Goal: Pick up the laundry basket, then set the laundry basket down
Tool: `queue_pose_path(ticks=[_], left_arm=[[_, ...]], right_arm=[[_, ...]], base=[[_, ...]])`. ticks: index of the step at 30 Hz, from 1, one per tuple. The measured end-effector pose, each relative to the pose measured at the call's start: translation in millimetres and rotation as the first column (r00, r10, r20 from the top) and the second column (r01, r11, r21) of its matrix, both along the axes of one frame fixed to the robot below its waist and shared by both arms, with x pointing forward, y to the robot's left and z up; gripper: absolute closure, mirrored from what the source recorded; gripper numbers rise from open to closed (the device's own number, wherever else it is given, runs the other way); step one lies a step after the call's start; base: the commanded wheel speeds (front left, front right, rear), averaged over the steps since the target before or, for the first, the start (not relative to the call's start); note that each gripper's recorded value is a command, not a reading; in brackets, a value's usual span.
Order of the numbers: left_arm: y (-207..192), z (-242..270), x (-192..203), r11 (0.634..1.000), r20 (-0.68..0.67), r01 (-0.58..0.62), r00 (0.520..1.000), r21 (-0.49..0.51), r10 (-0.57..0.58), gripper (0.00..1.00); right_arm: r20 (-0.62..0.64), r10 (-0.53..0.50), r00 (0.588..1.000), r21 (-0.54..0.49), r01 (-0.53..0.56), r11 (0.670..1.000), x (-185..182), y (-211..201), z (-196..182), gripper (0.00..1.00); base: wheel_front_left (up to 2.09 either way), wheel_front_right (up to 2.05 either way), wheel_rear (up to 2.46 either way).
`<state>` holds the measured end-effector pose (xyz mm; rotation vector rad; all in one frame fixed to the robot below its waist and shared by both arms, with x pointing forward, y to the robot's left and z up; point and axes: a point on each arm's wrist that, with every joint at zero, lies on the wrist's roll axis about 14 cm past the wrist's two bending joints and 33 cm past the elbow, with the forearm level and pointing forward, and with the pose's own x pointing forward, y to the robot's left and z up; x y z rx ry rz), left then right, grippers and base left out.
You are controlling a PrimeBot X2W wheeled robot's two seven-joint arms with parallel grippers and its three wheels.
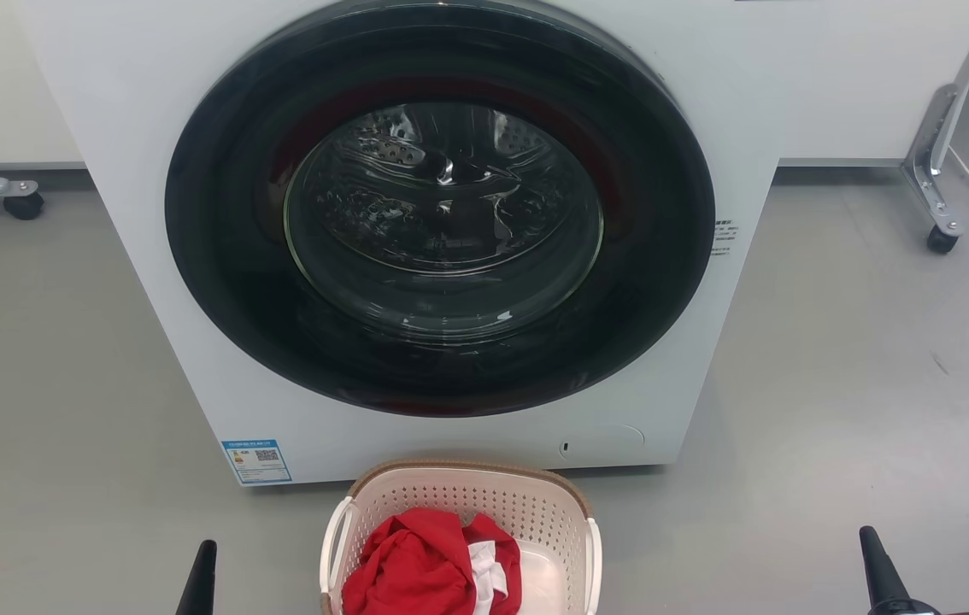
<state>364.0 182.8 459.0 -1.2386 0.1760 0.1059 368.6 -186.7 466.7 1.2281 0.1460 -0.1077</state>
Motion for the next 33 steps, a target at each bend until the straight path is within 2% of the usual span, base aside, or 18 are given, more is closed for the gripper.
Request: queue_pose_path(ticks=[11, 23, 33], left_arm=[[4, 7, 6, 0.988, 0.031, -0.017, 0.999, -0.154, 0.022, 1.0], [8, 18, 14, 0.952, 0.076, -0.026, 0.996, -0.304, 0.052, 1.0], [8, 20, 15, 0.945, 0.088, -0.025, 0.995, -0.325, 0.056, 1.0]], right_arm=[[0.025, -0.034, 0.999, 0.162, 0.03, 0.986, 4, -9, 4, 1.0], [0.061, -0.075, 0.995, 0.325, 0.051, 0.944, 9, -18, 11, 1.0], [0.078, -0.073, 0.994, 0.334, 0.042, 0.942, 12, -18, 16, 1.0]], base=[[0.0, 0.0, 0.0], [0.0, 0.0, 0.0], [0.0, 0.0, 0.0]])
